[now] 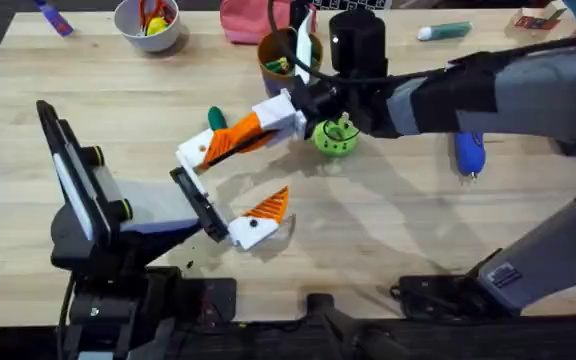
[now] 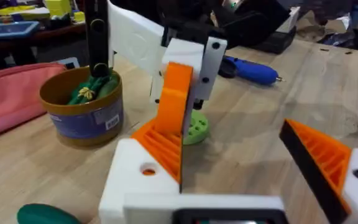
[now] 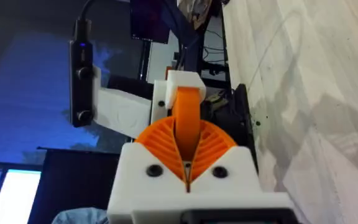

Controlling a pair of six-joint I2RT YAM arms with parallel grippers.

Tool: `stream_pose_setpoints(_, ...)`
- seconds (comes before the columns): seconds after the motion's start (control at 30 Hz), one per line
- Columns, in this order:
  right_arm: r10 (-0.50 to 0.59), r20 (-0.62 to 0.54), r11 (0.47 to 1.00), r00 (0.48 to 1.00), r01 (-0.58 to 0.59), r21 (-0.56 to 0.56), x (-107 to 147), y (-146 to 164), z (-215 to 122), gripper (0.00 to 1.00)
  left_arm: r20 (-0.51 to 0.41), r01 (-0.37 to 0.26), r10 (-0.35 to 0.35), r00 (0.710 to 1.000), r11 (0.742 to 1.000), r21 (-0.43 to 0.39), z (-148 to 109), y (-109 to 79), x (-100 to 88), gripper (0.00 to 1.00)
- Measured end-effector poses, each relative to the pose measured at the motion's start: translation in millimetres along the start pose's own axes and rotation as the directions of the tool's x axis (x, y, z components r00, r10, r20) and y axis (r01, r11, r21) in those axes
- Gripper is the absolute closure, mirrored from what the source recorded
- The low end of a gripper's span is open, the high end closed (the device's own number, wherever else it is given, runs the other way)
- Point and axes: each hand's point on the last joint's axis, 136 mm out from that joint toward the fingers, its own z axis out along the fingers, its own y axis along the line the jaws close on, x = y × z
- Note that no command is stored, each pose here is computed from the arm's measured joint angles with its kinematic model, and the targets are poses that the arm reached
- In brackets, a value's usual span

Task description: Pick up the gripper from the table and insert it into the empty holder that is missing its gripper. Then pick up a screw, insert it into the mounting hole, and use the screwdriver to tighten it. Finally, clean up the table by picking up the vegetable and placing it into the bucket.

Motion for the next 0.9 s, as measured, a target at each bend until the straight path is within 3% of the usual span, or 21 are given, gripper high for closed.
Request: stream_pose_setpoints(0.9,0.014,-0.04,1.0,0.999,-0.015,-0.019,-7,-1,11,0.993,0.0,-0.001,0.001,1.0,1.0,-0.02,0,3.6,0.0,0.015)
